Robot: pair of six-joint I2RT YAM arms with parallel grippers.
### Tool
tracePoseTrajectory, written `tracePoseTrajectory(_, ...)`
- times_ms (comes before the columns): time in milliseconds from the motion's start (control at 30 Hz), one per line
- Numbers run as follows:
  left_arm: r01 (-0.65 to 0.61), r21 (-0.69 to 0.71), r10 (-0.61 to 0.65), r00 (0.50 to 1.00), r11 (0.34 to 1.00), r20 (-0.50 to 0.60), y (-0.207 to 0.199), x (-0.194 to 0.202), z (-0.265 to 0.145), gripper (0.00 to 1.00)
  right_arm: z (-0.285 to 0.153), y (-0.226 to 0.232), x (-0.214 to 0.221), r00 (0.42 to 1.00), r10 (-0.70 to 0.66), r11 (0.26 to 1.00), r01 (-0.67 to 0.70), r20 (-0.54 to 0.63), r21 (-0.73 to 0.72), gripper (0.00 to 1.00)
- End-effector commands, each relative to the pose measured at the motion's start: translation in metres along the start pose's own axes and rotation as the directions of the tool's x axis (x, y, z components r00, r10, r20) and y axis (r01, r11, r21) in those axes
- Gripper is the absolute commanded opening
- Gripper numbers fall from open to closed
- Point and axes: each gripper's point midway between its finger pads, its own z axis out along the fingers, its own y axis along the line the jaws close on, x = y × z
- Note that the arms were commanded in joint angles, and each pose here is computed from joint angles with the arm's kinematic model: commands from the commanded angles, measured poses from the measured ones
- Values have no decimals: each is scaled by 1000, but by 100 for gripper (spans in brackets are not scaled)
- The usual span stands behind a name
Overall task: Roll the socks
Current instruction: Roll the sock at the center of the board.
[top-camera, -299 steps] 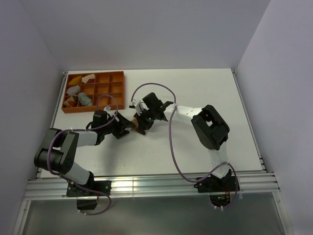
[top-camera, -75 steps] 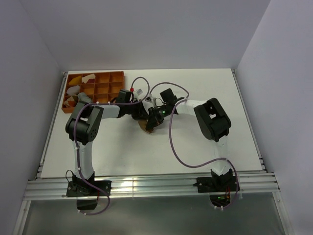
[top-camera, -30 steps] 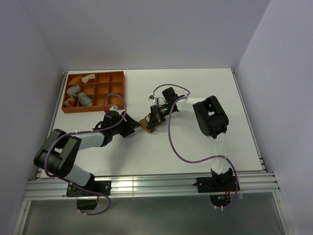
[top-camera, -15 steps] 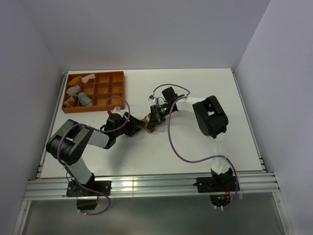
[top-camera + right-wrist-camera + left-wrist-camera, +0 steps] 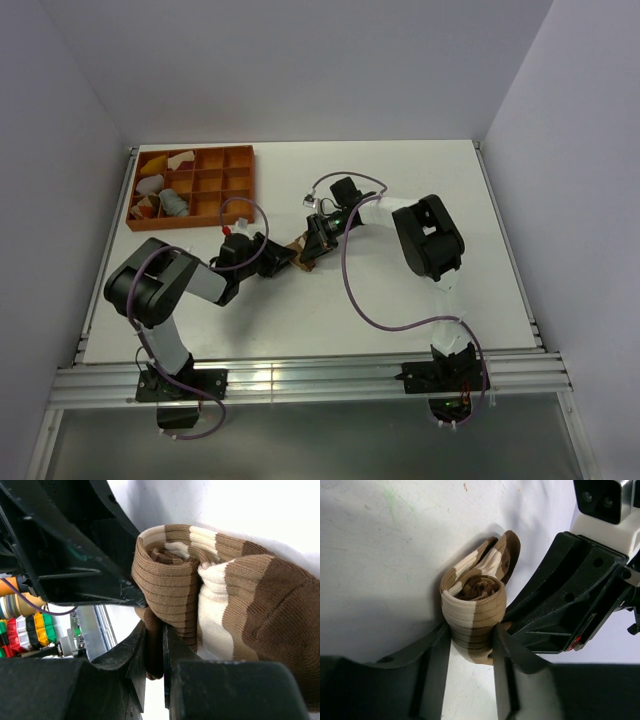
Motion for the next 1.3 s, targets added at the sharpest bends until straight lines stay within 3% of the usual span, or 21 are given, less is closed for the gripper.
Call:
tracePoseTrajectory(0,10,-51,-10,1000,999,-13,18,7,0,39,5,-64,13,999,37,974,-33,-16,223,3)
tracePoseTrajectory(100,6,-68,-7,1000,998,-11,20,6,0,26,5,-64,13,999,36,974,-32,-13,226,3)
tracePoseTrajectory(233,-1,-101,0,1000,995,-17,24,6,0,1,-3,-53,4,1000,4,970,-10,26,242,11)
tracePoseTrajectory(400,-19,-156,16,1000,988,-16,28,3,0,0,-25,-29,-15,984,-127,937,77,127,340,33)
tracePoseTrajectory(500,-37,-210,32,999,977,-26,30,0,1,0,-47,-8,-30,945,-244,900,136,219,415,46)
tracePoseTrajectory(633,-72,-253,67,997,965,-30,26,-5,1,0,-73,27,-45,846,-434,824,234,308,516,53)
tracePoseTrajectory(700,-93,-285,86,996,954,-39,23,-9,1,0,-75,26,-38,812,-507,765,271,288,584,57)
tracePoseTrajectory(733,-100,-293,93,995,951,-38,21,-11,1,0,-78,41,-44,764,-573,720,297,297,627,59)
tracePoseTrajectory(800,-124,-320,115,992,939,-46,17,-14,1,0,-75,40,-34,735,-624,665,319,267,676,59)
tracePoseTrajectory(933,-152,-346,138,988,926,-65,9,-17,1,0,-73,63,-34,609,-760,521,361,227,773,60)
tracePoseTrajectory(1100,-166,-348,140,985,923,-98,5,-15,4,0,-49,78,-26,545,-820,441,405,176,801,60)
tracePoseTrajectory(1267,-165,-343,133,985,925,-114,3,-13,5,0,-24,72,-26,543,-833,391,446,104,805,60)
